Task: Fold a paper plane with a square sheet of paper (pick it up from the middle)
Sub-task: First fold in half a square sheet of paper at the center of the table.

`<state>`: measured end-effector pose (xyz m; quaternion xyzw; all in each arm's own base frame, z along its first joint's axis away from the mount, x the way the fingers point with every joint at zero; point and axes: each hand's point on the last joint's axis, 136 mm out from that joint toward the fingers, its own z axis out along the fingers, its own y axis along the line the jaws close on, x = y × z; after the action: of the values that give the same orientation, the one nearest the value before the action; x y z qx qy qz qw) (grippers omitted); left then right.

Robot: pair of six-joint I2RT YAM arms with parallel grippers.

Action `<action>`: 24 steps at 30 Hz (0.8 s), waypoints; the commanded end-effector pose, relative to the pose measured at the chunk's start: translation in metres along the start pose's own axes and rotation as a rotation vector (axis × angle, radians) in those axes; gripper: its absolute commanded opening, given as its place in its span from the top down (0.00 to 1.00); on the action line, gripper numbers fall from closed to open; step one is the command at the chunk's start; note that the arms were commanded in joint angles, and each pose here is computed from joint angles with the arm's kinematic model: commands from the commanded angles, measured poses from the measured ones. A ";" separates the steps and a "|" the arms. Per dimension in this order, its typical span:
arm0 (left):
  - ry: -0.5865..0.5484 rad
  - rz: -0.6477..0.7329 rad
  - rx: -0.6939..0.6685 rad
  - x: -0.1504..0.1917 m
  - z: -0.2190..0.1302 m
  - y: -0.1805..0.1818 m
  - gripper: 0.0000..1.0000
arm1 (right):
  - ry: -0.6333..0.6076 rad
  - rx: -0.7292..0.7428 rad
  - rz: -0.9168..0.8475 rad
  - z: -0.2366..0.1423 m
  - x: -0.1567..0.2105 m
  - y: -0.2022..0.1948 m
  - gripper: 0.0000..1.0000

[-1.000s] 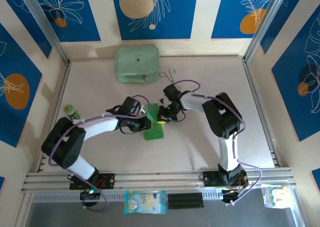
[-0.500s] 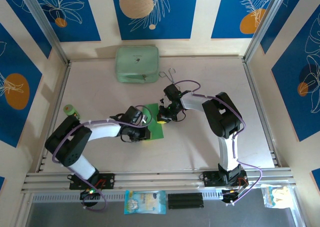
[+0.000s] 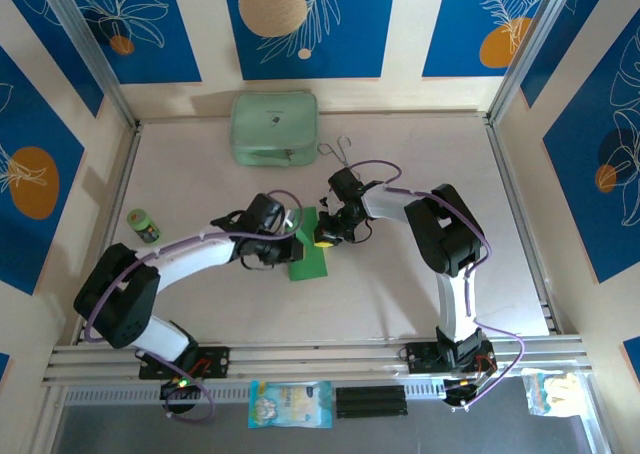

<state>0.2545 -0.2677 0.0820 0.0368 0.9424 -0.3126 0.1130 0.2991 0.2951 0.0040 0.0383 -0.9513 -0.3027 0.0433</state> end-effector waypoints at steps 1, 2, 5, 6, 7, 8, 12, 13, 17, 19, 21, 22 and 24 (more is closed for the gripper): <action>-0.062 0.006 -0.023 -0.038 0.009 0.007 0.83 | 0.094 0.441 0.141 0.023 0.040 -0.129 0.98; -0.065 0.010 -0.022 -0.045 0.014 0.009 0.83 | 0.096 0.443 0.140 0.023 0.040 -0.129 0.98; -0.058 0.021 0.014 -0.062 0.029 0.010 0.83 | 0.101 0.447 0.139 0.025 0.040 -0.130 0.98; -0.055 0.023 0.018 -0.066 0.033 0.012 0.83 | 0.105 0.451 0.139 0.025 0.040 -0.131 0.98; -0.054 0.017 0.015 -0.070 0.037 0.016 0.84 | 0.106 0.461 0.139 0.025 0.040 -0.133 0.98; -0.053 0.008 0.018 -0.073 0.040 0.020 0.84 | 0.108 0.466 0.139 0.024 0.040 -0.134 0.98; -0.059 -0.023 0.062 -0.076 0.050 0.032 0.84 | 0.120 0.494 0.132 0.023 0.043 -0.141 0.98; -0.052 -0.033 0.072 -0.075 0.052 0.034 0.84 | 0.122 0.499 0.134 0.022 0.043 -0.142 0.98; -0.031 -0.060 0.048 -0.068 0.062 0.052 0.84 | 0.131 0.536 0.134 0.019 0.046 -0.149 0.98; -0.029 -0.081 0.021 -0.066 0.064 0.065 0.83 | 0.136 0.560 0.136 0.018 0.047 -0.153 0.99; -0.026 -0.103 -0.003 -0.062 0.064 0.079 0.84 | 0.142 0.574 0.137 0.018 0.049 -0.156 0.99; -0.026 -0.110 -0.008 -0.060 0.064 0.084 0.84 | 0.146 0.582 0.138 0.017 0.050 -0.158 0.99; -0.023 -0.115 -0.023 -0.058 0.063 0.094 0.84 | 0.150 0.594 0.140 0.017 0.050 -0.160 0.99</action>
<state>0.3429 -0.2565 0.0211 -0.0079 0.9307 -0.3445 0.1231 0.2989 0.2940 0.0025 0.0532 -0.9524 -0.2964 0.0468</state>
